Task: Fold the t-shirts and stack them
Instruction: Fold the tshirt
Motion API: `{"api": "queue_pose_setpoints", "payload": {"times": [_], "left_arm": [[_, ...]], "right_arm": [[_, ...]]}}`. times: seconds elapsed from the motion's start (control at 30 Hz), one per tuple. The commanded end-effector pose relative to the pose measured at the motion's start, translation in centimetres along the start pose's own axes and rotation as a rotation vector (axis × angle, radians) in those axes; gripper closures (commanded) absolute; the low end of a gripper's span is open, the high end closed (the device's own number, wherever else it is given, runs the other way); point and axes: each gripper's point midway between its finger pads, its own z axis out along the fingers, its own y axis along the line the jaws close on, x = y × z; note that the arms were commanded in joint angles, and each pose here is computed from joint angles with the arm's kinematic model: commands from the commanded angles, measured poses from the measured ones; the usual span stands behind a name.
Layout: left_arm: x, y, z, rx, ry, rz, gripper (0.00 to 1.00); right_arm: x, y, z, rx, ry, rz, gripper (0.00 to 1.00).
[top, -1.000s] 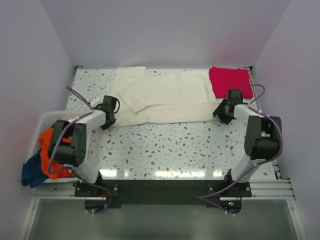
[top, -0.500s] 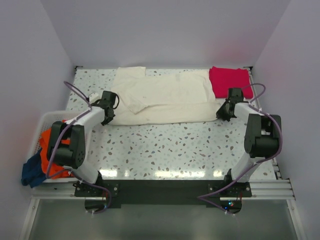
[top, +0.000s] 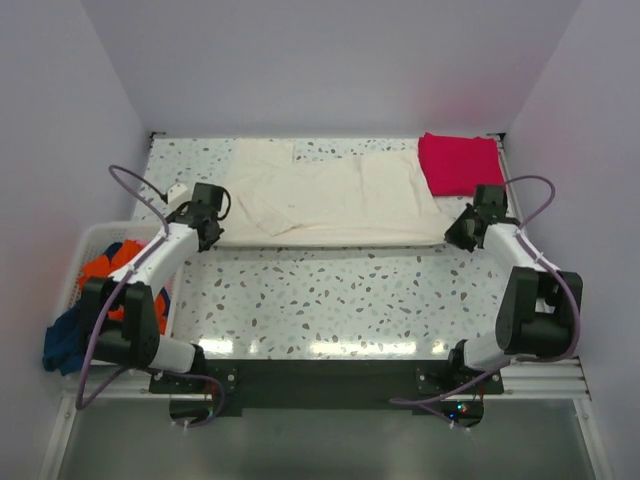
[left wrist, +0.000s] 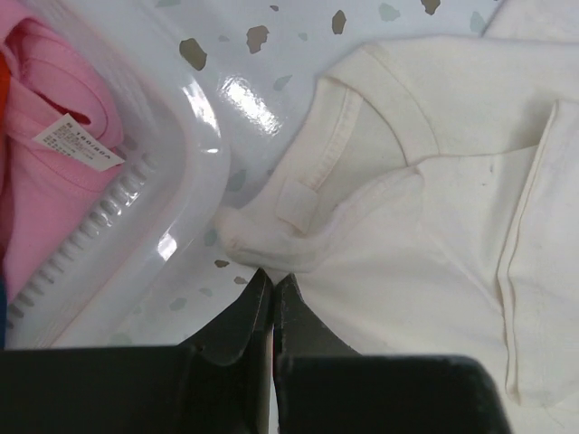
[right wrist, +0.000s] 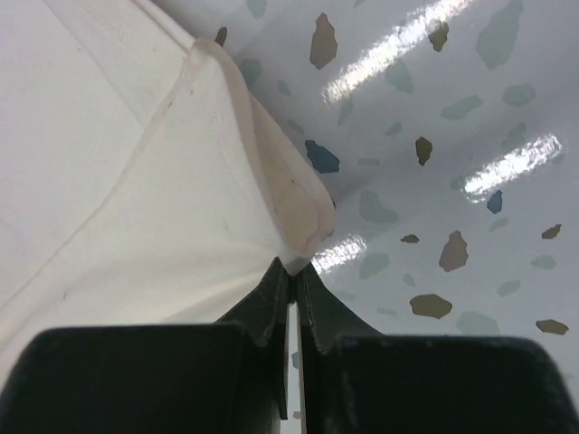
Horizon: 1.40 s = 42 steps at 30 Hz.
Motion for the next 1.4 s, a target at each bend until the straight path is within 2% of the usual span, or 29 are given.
{"api": "queue_pose_setpoints", "payload": {"times": [0.0,0.43,0.5,0.57,0.6,0.63,0.67,0.7,0.73,0.8,0.9,1.0,1.2,1.37], "left_arm": [[-1.1,2.9,-1.2,-0.068,-0.063,0.003,1.0],[1.7,5.8,-2.6,-0.026,-0.033,-0.012,1.0],[1.9,5.9,-2.9,-0.013,-0.032,-0.018,1.0],[2.3,6.1,-3.1,-0.004,-0.022,-0.014,0.98],[2.3,6.2,-3.3,0.003,-0.02,-0.017,0.94],[2.6,6.2,-3.4,0.017,-0.01,-0.015,0.8],[2.7,6.1,-3.5,0.028,-0.005,-0.017,0.72],[2.4,5.9,-3.9,0.052,-0.013,-0.025,0.55],[2.6,5.6,-4.1,0.077,-0.004,-0.019,0.48],[2.2,4.9,-4.8,0.128,-0.014,-0.028,0.39],[1.3,2.7,-5.6,0.242,-0.023,-0.01,0.38],[1.3,-0.2,-6.2,0.358,0.023,0.027,0.39],[1.8,-3.4,-5.2,0.412,0.061,0.073,0.42],[4.0,-5.9,-4.1,0.466,0.121,0.126,0.4]], "right_arm": [[0.3,-1.9,-1.6,0.038,-0.027,-0.015,1.0],[4.8,-5.6,-5.7,0.055,-0.015,-0.003,0.99],[5.4,-6.1,-6.1,0.065,-0.01,-0.003,0.97],[5.6,-6.3,-6.6,0.062,-0.015,-0.003,0.86],[5.6,-6.3,-6.8,0.058,-0.02,-0.003,0.8],[5.5,-6.2,-7.2,0.048,-0.032,-0.004,0.67],[5.4,-6.0,-7.3,0.04,-0.036,-0.006,0.62],[5.2,-5.8,-7.6,0.029,-0.044,-0.009,0.57],[5.1,-5.5,-7.7,0.014,-0.047,-0.014,0.47],[4.6,-5.1,-8.2,-0.003,-0.061,-0.033,0.41],[3.5,-3.7,-8.8,-0.058,-0.077,-0.08,0.4],[2.8,-1.2,-9.3,-0.161,-0.076,-0.115,0.41],[3.0,5.0,-10.4,-0.245,-0.101,-0.279,0.41],[4.1,9.0,-9.5,-0.33,-0.066,-0.318,0.41]]}}
